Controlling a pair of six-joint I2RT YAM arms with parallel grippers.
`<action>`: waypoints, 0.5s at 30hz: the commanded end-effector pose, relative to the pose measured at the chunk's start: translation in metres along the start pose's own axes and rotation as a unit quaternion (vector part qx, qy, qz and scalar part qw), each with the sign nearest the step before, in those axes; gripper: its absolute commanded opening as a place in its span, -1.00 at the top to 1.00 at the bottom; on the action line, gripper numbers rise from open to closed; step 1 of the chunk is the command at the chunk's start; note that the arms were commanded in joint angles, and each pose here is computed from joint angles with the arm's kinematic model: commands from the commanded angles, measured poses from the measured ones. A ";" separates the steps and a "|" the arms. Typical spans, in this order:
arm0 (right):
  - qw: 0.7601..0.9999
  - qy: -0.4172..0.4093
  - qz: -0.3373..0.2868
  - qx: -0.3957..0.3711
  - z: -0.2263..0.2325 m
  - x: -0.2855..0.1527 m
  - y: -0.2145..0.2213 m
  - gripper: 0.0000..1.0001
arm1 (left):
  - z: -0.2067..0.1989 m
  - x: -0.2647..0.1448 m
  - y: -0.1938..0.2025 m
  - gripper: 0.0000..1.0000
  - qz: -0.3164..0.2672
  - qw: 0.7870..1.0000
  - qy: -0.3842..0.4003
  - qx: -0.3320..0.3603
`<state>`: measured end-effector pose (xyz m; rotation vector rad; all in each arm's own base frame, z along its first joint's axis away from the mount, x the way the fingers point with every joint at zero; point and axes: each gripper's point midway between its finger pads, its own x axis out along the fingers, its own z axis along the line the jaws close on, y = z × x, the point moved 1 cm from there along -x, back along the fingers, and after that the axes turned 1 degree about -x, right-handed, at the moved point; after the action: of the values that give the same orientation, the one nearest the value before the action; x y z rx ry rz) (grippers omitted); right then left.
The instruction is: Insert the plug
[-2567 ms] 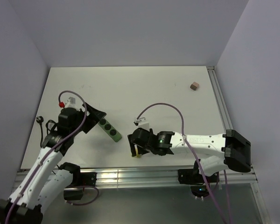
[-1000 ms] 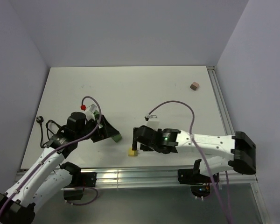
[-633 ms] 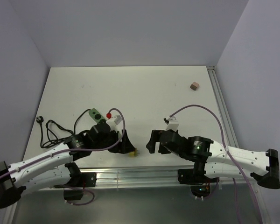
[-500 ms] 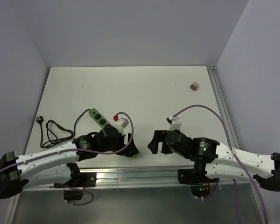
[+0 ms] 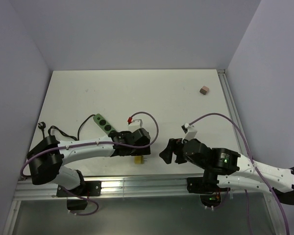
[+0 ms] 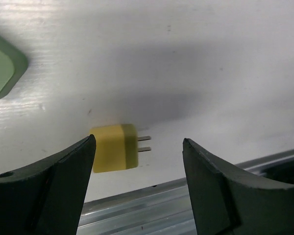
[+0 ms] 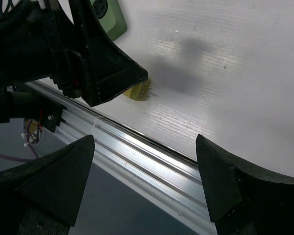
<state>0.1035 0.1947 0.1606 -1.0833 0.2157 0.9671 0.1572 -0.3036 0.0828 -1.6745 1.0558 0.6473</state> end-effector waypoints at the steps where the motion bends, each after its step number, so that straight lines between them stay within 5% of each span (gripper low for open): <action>1: 1.000 0.013 -0.020 -0.009 -0.006 -0.005 -0.009 -0.81 | 0.017 0.001 0.002 -0.53 -0.010 0.998 -0.045 -0.052; 15: 1.000 0.006 0.007 -0.004 0.000 0.011 0.006 -0.80 | 0.023 0.009 0.023 -0.43 0.010 0.998 -0.017 -0.065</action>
<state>0.1033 0.1969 0.1521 -1.1090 0.2348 0.9814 0.1410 -0.2750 0.0527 -1.7174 1.0043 0.8044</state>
